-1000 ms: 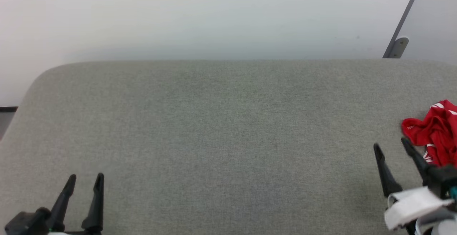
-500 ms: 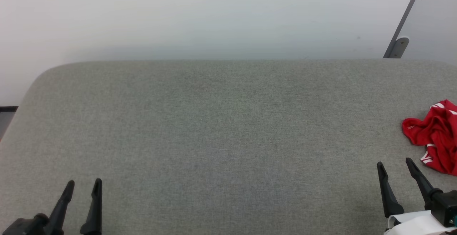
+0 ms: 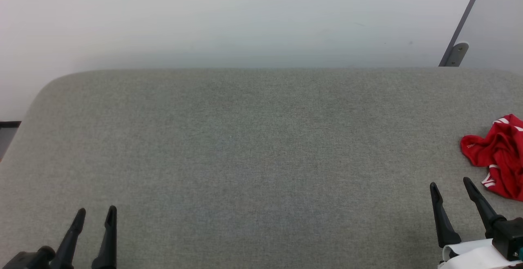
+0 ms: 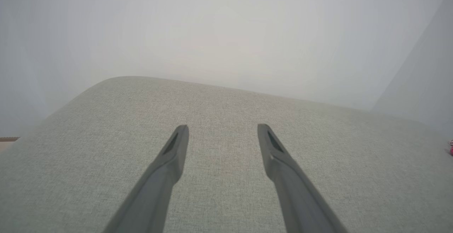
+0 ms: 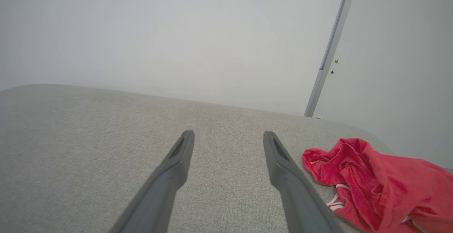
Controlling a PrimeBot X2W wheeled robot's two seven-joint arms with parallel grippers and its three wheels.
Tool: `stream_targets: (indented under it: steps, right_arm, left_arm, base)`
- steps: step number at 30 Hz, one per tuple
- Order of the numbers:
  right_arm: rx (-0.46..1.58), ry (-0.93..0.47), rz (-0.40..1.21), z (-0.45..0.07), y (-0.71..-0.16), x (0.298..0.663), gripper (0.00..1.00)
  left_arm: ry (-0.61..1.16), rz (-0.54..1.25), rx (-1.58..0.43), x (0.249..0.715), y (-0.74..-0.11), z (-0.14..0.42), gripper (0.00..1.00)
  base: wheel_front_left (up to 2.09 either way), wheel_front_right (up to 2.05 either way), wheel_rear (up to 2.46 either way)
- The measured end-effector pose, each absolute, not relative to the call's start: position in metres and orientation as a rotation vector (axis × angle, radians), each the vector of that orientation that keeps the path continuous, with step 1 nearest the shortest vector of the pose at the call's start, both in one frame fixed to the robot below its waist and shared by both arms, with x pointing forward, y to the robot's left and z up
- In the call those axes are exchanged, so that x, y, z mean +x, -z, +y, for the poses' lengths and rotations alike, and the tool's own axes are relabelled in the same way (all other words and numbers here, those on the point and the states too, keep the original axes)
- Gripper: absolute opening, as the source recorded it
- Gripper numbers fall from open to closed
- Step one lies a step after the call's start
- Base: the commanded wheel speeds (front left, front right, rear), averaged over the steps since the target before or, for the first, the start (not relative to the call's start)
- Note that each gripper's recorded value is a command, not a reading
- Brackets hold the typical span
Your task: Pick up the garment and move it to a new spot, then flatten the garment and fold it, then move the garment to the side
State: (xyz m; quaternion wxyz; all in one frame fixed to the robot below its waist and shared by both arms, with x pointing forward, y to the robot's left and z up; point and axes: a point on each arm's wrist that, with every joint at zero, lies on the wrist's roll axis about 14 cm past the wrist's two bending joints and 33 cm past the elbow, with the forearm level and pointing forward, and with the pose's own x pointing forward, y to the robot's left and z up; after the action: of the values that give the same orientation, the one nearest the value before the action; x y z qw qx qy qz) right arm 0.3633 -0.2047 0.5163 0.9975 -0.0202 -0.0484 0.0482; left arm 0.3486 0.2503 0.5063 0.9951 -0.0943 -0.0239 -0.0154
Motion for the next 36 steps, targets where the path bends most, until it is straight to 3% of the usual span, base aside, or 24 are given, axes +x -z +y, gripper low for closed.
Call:
stream_targets:
  steps: [8, 9, 15, 36]
  right_arm:
    - [-0.041, -0.101, -0.108, -0.202, -0.52, 0.363, 1.0]
    - [-0.04, -0.101, -0.105, -0.202, -0.519, 0.363, 0.0]
    - [0.012, -0.086, -0.027, -0.201, -0.495, 0.355, 0.0]
    - [0.42, 0.007, 0.015, -0.211, -0.489, 0.361, 0.0]
  left_arm:
    - [0.017, -0.068, -0.205, 0.348, -0.511, 0.253, 1.0]
    - [0.014, -0.066, -0.208, 0.348, -0.51, 0.253, 0.0]
    - [-0.004, 0.0, -0.276, 0.341, -0.487, 0.244, 0.0]
    - [-0.072, 0.026, -0.609, 0.351, -0.482, 0.241, 0.0]
  base:
    - [0.0, 0.0, 0.0]
    - [0.0, 0.0, 0.0]
    - [0.0, 0.0, 0.0]
    - [0.0, 0.0, 0.0]
